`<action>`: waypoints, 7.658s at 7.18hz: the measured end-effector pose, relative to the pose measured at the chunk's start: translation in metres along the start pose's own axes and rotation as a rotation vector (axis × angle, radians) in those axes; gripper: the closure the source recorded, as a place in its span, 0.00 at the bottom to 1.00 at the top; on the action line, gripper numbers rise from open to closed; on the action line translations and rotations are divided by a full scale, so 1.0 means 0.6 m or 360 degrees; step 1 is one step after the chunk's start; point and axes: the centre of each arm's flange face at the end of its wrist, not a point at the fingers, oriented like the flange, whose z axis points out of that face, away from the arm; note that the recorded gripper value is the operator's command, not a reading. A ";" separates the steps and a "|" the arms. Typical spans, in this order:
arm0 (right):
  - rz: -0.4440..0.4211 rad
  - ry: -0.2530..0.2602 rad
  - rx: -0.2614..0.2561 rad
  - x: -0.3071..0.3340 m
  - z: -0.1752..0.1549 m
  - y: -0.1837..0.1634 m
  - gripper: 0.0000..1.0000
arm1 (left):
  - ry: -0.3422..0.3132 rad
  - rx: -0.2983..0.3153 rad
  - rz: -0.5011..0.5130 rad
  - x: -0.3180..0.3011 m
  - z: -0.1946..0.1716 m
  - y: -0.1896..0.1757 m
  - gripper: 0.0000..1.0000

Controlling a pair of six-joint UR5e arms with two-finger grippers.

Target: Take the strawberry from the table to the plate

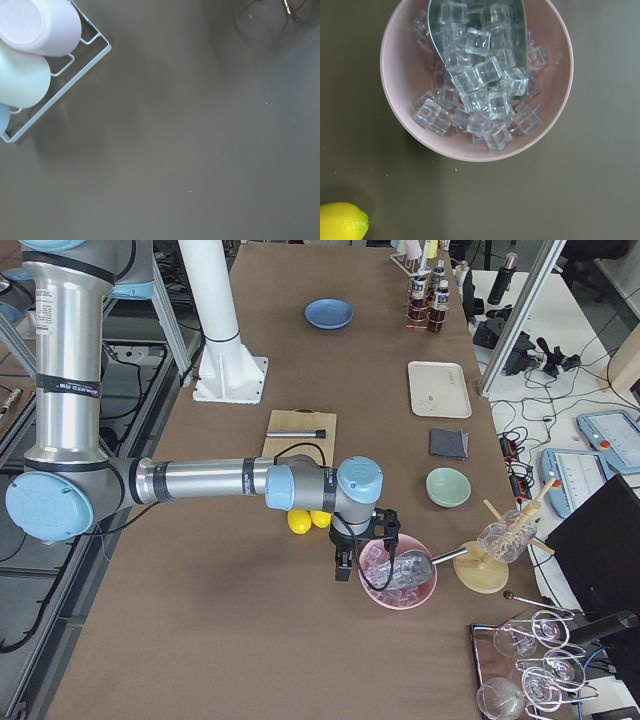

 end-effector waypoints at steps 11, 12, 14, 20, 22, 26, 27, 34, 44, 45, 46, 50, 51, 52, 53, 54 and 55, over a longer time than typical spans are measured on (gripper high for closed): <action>-0.0033 -0.0193 0.0394 -0.189 -0.030 -0.035 0.00 | 0.0504 0.0236 -0.0352 0.385 0.186 -0.007 0.02; -0.0041 -0.0172 0.0395 -0.200 -0.024 -0.035 0.00 | 0.0540 0.0258 -0.0372 0.418 0.225 0.023 0.03; -0.0049 -0.0158 0.0395 -0.208 -0.020 -0.034 0.00 | 0.0585 0.0280 -0.0362 0.423 0.273 0.070 0.16; -0.0050 -0.0150 0.0397 -0.207 -0.019 -0.033 0.00 | 0.0701 0.0251 -0.0250 0.452 0.283 0.139 0.82; -0.0048 -0.0147 0.0397 -0.206 -0.018 -0.033 0.00 | 0.0717 0.0247 -0.0237 0.462 0.282 0.139 1.00; -0.0048 -0.0148 0.0393 -0.206 -0.017 -0.033 0.00 | 0.0823 0.0267 -0.0462 0.526 0.254 0.060 1.00; -0.0048 -0.0148 0.0392 -0.206 -0.017 -0.033 0.00 | 0.0852 0.0266 -0.0544 0.570 0.244 -0.003 1.00; -0.0043 -0.0145 0.0390 -0.205 -0.015 -0.033 0.00 | 0.0803 0.0271 -0.0786 1.023 0.228 -0.239 1.00; -0.0006 -0.0151 0.0379 -0.239 -0.005 -0.046 0.00 | 0.0668 0.0317 -0.0728 0.951 0.220 -0.296 0.02; 0.0043 -0.0139 0.0383 -0.282 0.008 -0.060 0.00 | 0.0614 0.0280 -0.0660 0.878 0.182 -0.292 0.02; 0.0089 -0.0131 0.0390 -0.340 0.025 -0.075 0.01 | 0.0540 0.0241 -0.0581 0.800 0.135 -0.282 0.02; 0.0232 -0.0111 0.0410 -0.558 0.114 -0.100 0.01 | 0.0216 0.0145 -0.0219 0.373 -0.002 -0.204 0.02; 0.0238 -0.0101 0.0410 -0.584 0.133 -0.106 0.01 | 0.0130 0.0102 -0.0128 0.285 -0.029 -0.188 0.02; 0.0239 -0.0093 0.0404 -0.597 0.146 -0.112 0.01 | 0.0079 0.0043 -0.0073 0.212 -0.054 -0.172 0.02; 0.0236 -0.0088 0.0396 -0.603 0.156 -0.114 0.01 | 0.0085 -0.0030 -0.0095 0.154 -0.062 -0.148 0.02; 0.0231 -0.0083 0.0385 -0.606 0.167 -0.113 0.02 | 0.0118 -0.0103 -0.0157 0.113 -0.046 -0.120 0.02; 0.0226 -0.0072 0.0365 -0.607 0.181 -0.110 0.02 | 0.0139 -0.0150 -0.0200 0.090 -0.029 -0.099 0.02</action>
